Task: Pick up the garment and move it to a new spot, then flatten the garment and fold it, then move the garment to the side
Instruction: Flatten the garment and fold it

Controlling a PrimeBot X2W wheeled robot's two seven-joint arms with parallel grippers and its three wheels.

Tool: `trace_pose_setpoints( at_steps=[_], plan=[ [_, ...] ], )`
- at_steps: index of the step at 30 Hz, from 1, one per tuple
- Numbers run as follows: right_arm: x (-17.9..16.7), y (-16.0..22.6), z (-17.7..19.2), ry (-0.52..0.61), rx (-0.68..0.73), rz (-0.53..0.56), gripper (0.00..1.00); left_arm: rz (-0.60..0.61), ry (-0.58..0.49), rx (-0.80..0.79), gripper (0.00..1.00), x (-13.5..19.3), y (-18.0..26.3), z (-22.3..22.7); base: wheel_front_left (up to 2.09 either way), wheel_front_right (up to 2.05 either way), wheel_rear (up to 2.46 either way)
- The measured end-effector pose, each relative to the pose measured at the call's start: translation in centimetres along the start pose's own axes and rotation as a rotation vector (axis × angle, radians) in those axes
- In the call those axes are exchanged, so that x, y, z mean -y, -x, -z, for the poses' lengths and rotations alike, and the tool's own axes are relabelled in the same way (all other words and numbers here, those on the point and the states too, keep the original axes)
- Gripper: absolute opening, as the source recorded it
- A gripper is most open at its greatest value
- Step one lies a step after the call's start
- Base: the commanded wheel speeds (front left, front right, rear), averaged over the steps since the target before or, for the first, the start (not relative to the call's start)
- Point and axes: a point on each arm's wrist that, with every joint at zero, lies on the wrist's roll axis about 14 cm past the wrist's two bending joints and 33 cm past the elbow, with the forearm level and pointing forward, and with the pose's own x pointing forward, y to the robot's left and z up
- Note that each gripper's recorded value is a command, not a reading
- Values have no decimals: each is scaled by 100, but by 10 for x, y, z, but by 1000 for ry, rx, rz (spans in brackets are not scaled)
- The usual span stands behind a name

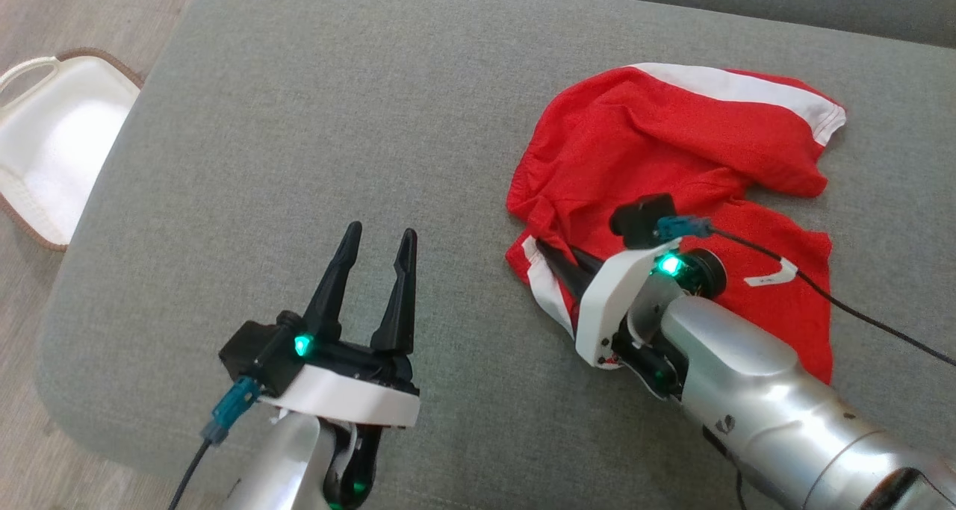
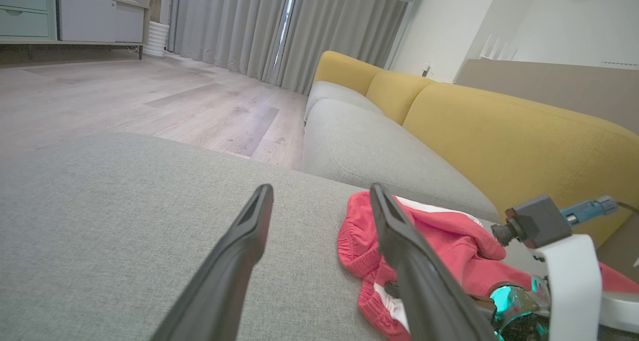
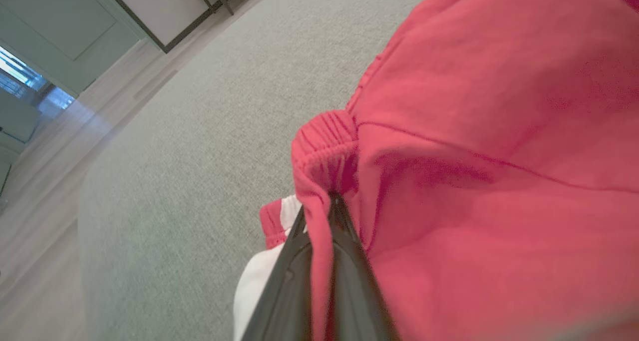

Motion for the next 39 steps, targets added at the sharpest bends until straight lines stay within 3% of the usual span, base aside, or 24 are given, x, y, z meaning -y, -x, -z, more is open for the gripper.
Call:
trace_pose_setpoints(
  at_steps=[2, 4, 5, 12, 24, 33, 39],
  plan=[
    [1, 0, 4, 39, -10, 3, 0, 1, 0, 0, 100, 0, 0, 0, 0, 0, 0],
    [4, 2, 7, 123, -19, 7, 48, 3, 3, 1, 100, 1, -1, 0, 0, 0, 0],
    [6, 3, 7, 160, -15, 10, 98, 5, 4, 1, 100, 2, -2, 0, 0, 0, 0],
    [20, 11, -6, 248, 30, 71, 100, 36, 10, 9, 100, 11, -6, -2, 0, 0, 0],
    [51, 57, -52, 111, 252, 234, 100, 84, 19, 30, 100, 27, -8, -6, 0, 0, 0],
    [123, 161, -51, -18, 443, 498, 100, 153, 19, 34, 100, 50, -7, -6, 0, 0, 0],
    [136, 223, -29, -53, 573, 655, 100, 179, 18, 31, 100, 59, -5, -4, 0, 0, 0]
  ],
)
